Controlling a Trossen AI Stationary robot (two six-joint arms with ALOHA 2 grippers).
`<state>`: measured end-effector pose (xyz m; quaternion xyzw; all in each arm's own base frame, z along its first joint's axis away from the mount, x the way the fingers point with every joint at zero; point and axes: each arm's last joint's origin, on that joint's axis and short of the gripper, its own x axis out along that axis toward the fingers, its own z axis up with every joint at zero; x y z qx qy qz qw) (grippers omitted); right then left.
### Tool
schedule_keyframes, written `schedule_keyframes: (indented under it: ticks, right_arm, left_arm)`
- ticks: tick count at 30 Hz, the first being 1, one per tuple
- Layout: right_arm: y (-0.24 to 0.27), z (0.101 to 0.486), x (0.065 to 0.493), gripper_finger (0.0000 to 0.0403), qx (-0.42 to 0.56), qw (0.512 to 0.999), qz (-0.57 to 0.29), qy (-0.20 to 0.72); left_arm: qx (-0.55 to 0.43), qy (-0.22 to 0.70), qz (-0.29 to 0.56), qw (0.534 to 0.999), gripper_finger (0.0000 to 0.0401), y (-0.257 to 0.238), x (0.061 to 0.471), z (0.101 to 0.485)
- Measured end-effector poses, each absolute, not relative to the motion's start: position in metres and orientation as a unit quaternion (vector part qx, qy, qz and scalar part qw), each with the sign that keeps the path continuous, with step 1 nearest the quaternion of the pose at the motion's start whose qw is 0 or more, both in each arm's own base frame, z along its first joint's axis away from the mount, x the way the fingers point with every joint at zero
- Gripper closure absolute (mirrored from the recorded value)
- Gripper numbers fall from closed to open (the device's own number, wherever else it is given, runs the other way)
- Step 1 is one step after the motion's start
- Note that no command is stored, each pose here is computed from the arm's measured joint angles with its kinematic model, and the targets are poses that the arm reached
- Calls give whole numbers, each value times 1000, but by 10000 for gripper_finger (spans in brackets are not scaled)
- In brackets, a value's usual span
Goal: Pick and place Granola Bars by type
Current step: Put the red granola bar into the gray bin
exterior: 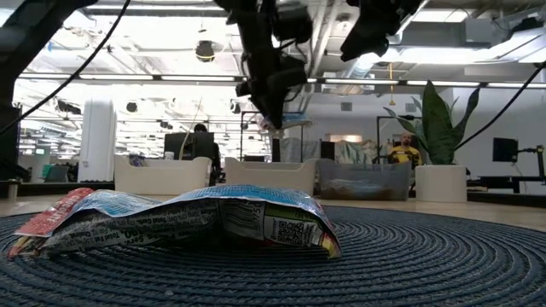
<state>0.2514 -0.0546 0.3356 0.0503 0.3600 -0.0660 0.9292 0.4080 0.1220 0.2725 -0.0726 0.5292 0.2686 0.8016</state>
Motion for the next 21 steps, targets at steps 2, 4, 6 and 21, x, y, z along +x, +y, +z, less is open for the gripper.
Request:
schedule_keyframes:
  ticks: [2,4,6,21]
  right_arm:
    - [-57,336,251,280,55,929,-72,360]
    - [-59,336,250,280,58,928,-76,359]
    - [-59,336,251,280,61,929,-78,357]
    - [-64,341,254,280,51,936,-123,325]
  left_arm:
    - [-88,520,280,802,362,140,404,273]
    - [-95,513,298,800,360,156,399,274]
    - [-101,507,323,793,357,169,394,274]
    - [-148,502,326,787,221,194,382,273]
